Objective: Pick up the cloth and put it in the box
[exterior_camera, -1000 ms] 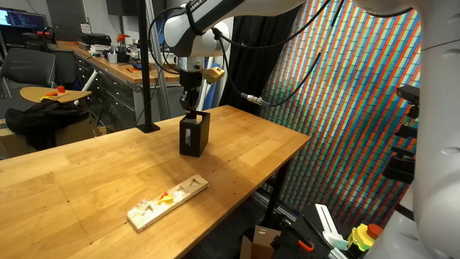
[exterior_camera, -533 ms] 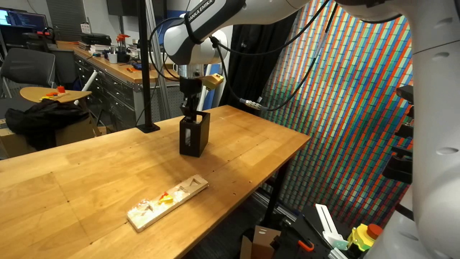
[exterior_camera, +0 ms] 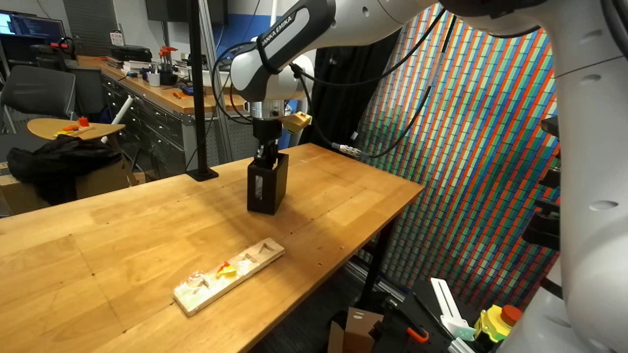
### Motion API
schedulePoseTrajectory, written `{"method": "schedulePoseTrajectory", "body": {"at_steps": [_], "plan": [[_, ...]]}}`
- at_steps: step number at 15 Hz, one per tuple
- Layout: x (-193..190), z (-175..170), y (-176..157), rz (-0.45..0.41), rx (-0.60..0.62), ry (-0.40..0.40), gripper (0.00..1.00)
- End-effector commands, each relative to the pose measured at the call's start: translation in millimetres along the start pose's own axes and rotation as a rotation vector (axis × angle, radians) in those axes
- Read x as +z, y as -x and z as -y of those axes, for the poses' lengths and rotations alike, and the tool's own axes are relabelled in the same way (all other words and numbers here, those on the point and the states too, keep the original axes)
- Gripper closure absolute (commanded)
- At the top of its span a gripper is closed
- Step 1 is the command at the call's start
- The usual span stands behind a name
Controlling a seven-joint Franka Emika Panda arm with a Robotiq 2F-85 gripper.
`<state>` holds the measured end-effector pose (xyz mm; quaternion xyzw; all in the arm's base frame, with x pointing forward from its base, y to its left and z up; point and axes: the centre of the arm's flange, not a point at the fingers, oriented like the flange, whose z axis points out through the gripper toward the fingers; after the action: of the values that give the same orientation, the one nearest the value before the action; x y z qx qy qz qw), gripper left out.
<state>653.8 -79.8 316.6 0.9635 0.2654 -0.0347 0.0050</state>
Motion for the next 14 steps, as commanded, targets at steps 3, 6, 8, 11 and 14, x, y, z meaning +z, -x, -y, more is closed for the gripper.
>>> {"method": "schedulePoseTrajectory", "body": {"at_steps": [3, 6, 8, 11, 14], "plan": [[21, -4, 4, -0.006, 0.000, -0.058, 0.97], [29, -3, -3, -0.020, -0.003, -0.087, 0.97], [36, -4, -5, -0.027, -0.005, -0.103, 0.97], [47, -8, -8, -0.044, -0.002, -0.134, 0.97], [48, -10, -4, -0.059, 0.002, -0.154, 0.97]]}}
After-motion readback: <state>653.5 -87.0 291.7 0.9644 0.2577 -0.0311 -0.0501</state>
